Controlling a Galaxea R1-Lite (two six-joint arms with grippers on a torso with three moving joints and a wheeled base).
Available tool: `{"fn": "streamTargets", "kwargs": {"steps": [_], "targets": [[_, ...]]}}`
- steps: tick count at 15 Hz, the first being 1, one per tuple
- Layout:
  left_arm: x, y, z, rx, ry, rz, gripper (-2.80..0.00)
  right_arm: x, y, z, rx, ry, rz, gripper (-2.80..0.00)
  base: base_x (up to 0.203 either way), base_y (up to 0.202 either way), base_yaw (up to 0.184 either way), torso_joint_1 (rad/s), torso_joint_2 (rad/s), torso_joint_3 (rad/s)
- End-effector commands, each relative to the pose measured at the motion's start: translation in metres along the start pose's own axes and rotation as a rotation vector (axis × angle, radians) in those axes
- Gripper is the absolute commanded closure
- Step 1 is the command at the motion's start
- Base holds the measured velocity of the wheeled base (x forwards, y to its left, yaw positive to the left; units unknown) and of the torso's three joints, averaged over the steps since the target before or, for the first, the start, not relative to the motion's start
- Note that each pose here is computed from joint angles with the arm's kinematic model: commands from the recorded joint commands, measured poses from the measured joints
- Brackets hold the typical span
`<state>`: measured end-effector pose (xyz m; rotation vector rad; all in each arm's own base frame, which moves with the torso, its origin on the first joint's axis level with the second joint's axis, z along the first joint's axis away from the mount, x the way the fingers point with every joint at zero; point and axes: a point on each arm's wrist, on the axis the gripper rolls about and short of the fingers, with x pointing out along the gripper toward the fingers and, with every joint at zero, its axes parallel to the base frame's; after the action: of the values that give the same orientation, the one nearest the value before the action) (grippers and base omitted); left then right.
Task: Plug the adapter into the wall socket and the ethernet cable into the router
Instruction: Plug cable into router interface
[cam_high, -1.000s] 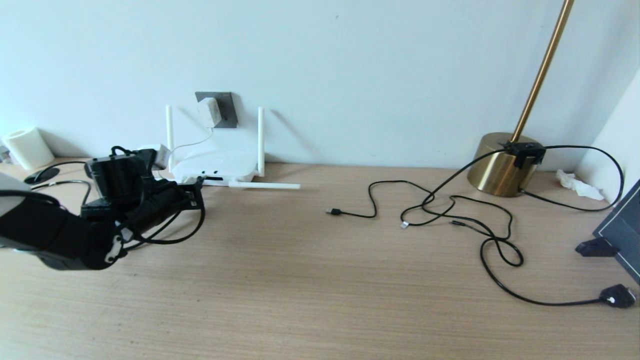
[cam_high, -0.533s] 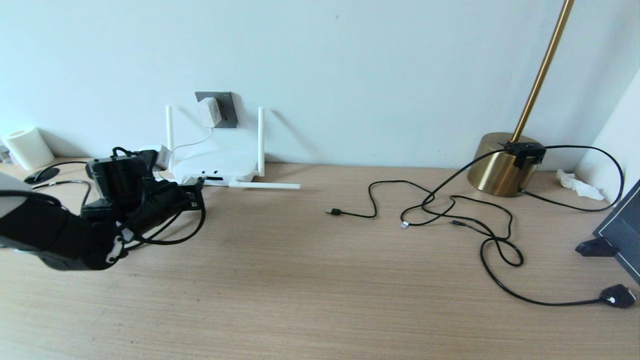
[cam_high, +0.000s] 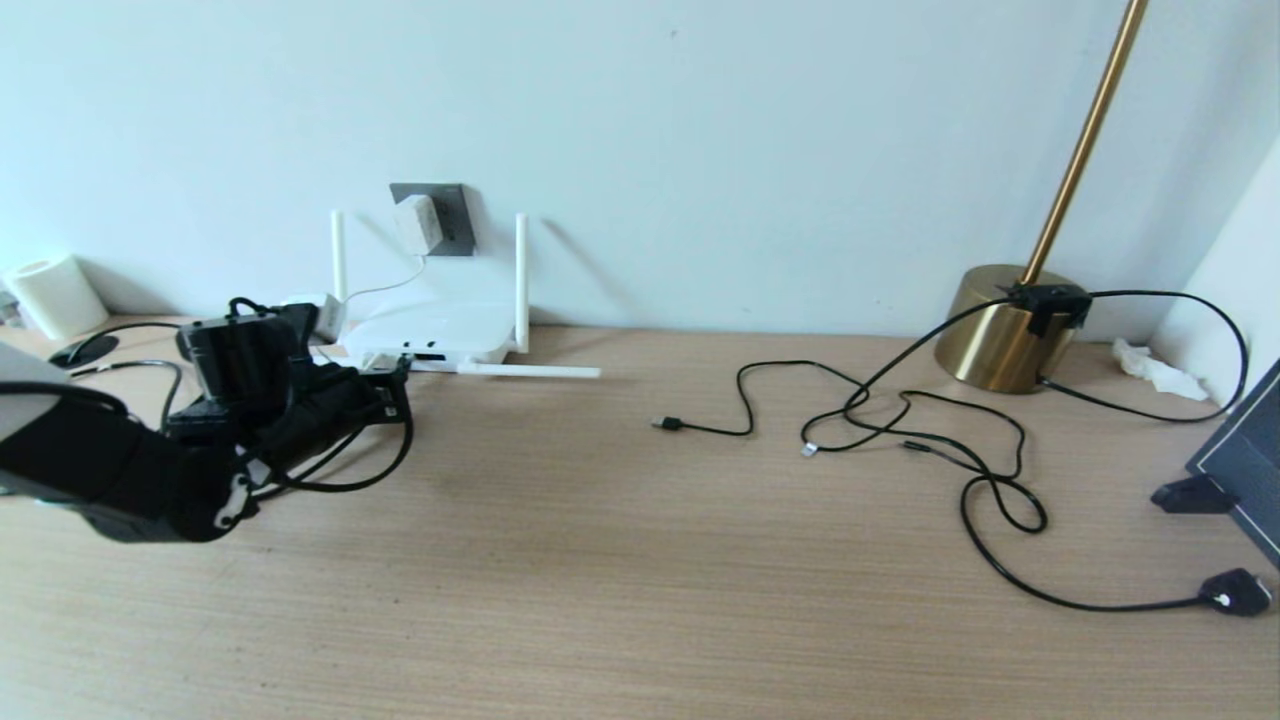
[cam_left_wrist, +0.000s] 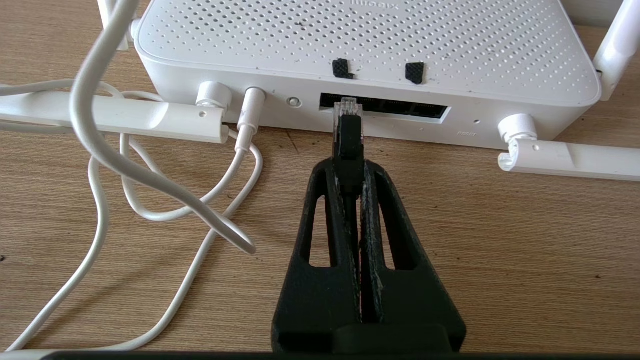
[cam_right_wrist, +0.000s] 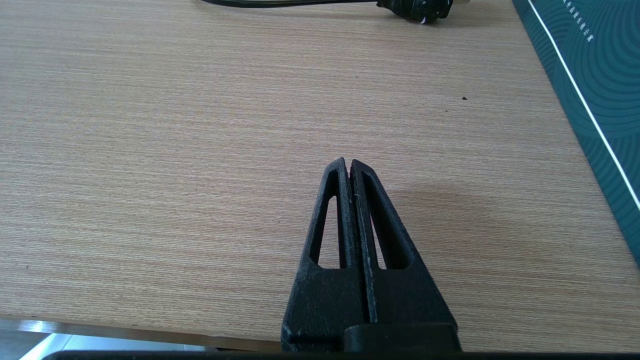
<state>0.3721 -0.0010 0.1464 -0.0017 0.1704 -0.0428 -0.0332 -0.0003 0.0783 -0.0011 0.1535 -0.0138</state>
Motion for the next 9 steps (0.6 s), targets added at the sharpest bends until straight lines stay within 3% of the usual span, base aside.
{"fn": "streamTargets", "kwargs": {"steps": [1,9], "targets": [[0.0007,0.0000,-0.0001,0.000,-0.003,0.000,0.00,0.0000,0.0000,-0.0001,0.000,0.001,0.000,0.00,0.000,0.000,0.000,0.000,0.00,0.000],[0.0002,0.0006,0.0014,0.000,-0.008,0.001,0.00,0.0000,0.0000,-0.0001,0.000,0.001,0.000,0.00,0.000,0.000,0.000,0.000,0.00,0.000]]}}
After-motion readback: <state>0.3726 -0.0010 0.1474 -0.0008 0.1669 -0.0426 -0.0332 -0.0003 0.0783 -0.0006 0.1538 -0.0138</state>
